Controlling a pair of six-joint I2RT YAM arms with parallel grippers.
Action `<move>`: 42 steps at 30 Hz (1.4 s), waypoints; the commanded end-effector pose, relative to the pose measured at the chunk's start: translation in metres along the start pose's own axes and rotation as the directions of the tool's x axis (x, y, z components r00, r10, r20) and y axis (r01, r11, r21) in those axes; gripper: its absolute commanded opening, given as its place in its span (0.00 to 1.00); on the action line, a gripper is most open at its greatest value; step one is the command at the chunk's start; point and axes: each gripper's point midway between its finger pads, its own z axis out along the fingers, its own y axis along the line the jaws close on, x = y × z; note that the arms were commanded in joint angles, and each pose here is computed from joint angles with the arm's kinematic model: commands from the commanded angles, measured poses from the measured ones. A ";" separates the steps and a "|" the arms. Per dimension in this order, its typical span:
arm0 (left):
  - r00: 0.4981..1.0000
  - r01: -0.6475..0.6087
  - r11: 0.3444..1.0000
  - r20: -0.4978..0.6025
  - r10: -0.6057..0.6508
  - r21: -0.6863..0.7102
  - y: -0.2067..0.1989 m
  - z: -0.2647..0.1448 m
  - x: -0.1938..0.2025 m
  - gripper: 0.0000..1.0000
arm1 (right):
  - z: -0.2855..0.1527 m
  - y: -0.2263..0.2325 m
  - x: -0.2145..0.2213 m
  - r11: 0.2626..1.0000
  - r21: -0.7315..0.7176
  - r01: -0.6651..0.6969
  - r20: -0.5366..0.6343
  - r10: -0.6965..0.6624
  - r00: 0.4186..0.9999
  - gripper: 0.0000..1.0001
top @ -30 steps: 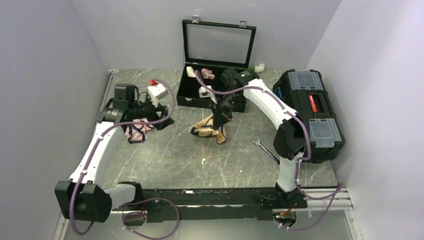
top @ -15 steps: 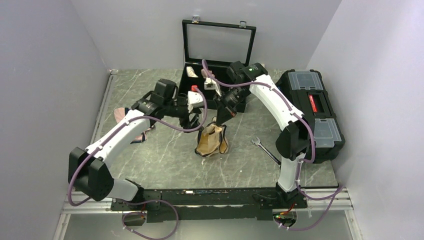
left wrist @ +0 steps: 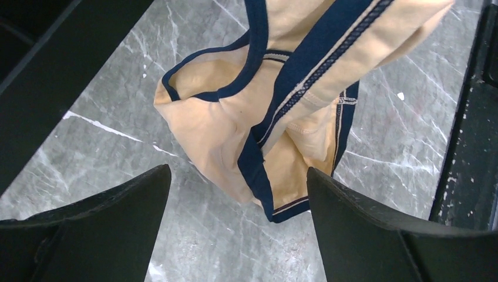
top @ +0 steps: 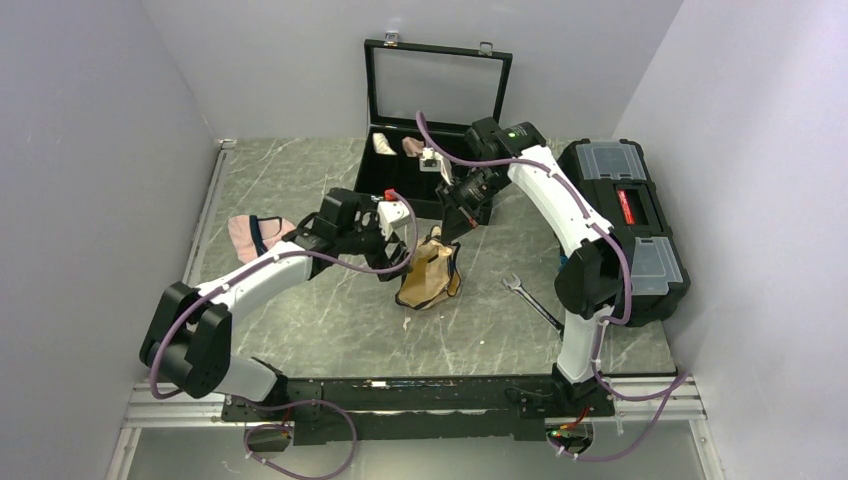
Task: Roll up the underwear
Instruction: Flatten out the underwear at the center of the board.
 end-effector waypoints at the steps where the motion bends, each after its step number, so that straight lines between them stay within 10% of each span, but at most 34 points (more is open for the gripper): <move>1: 0.997 0.066 0.994 0.053 -0.062 -0.089 0.010 0.013 -0.008 0.91 | -0.016 0.005 -0.011 0.998 0.048 0.042 0.052 -0.044 0.998 0.00; 22: 0.961 0.209 0.951 -0.131 -0.242 -0.228 0.010 0.040 0.068 0.97 | -0.035 -0.014 -0.021 0.992 0.129 0.016 0.127 -0.033 0.991 0.00; 30: 0.950 0.207 0.948 -0.181 -0.253 -0.241 0.013 0.047 0.087 0.83 | -0.050 -0.022 -0.023 0.988 0.152 -0.012 0.180 -0.016 0.984 0.00; 36: 0.953 0.241 0.953 -0.141 -0.268 -0.182 0.009 0.060 0.075 0.73 | -0.042 -0.025 -0.013 0.991 0.129 -0.031 0.175 0.008 0.985 0.00; 42: 0.969 0.231 0.968 -0.064 -0.238 -0.102 -0.004 0.057 0.057 0.84 | -0.038 -0.039 -0.006 0.986 0.154 -0.067 0.166 0.041 0.985 0.00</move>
